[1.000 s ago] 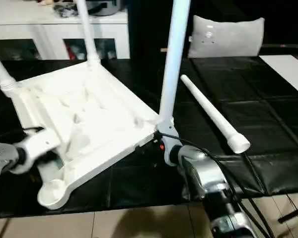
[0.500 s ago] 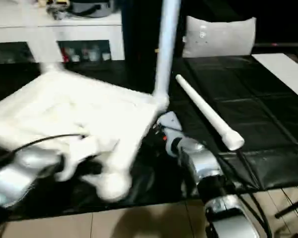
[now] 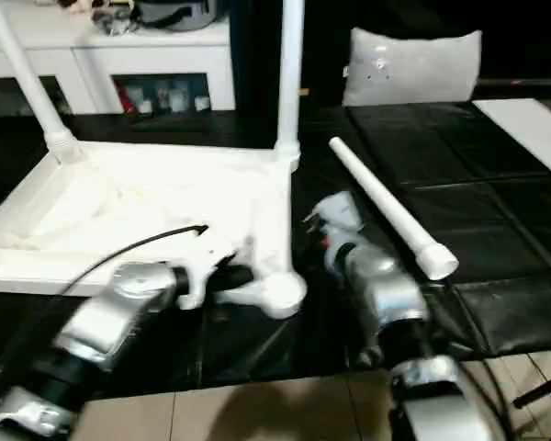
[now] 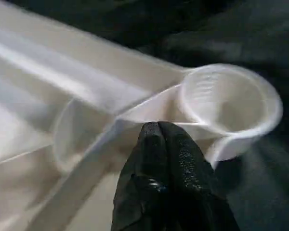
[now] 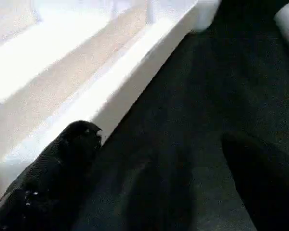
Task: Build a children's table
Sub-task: Rotate table base
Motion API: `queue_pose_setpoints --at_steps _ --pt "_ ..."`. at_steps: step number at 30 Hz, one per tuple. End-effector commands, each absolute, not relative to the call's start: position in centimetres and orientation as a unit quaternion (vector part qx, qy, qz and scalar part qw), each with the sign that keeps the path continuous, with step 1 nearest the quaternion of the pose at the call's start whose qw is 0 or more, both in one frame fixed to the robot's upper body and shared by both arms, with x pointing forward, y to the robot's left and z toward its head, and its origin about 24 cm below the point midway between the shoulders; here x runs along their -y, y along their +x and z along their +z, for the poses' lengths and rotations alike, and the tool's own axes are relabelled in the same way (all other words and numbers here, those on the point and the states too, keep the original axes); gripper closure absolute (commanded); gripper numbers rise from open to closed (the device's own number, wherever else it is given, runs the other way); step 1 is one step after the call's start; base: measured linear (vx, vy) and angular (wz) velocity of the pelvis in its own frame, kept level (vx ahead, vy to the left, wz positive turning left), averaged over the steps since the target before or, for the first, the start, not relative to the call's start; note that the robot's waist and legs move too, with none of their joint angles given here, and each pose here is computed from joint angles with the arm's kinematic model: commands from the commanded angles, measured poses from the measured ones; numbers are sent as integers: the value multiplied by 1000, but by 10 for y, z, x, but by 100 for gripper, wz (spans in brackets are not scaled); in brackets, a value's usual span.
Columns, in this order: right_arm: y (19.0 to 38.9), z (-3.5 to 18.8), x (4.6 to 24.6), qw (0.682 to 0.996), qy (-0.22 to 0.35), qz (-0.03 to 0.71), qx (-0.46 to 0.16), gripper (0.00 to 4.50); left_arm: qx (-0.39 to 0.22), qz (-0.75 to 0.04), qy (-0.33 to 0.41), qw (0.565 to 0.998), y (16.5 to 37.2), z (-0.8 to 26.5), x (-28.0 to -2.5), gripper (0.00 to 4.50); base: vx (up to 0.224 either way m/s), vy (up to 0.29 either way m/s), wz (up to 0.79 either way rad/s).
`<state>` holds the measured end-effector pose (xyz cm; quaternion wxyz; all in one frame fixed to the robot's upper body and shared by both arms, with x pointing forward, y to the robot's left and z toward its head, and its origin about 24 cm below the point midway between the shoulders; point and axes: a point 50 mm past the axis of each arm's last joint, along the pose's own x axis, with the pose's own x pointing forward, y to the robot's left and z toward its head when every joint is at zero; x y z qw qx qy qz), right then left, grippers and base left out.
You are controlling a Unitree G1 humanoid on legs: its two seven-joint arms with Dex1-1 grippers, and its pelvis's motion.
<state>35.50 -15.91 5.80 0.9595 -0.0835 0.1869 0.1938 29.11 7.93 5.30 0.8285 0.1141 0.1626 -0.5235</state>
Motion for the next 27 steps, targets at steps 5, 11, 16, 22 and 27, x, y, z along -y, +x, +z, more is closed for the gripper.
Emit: queue_pose_setpoints --at_steps 5,11,16,22,27 --pt "369 85 193 964 -122 124 -200 0 -170 -536 150 813 284 59 -105 385 0 0 0" --pt "375 87 223 953 -105 79 -275 0 -177 -526 161 816 281 66 -121 346 0 0 0" --pt "378 92 249 946 -112 26 -303 0 -180 -526 160 816 278 70 -124 305 0 0 0" --pt "375 87 266 938 -99 -2 -332 0 -185 -520 163 818 277 69 -124 266 0 0 0" --pt "369 79 270 929 -80 1 -360 35 -188 -520 163 817 275 69 -124 223 0 0 0"
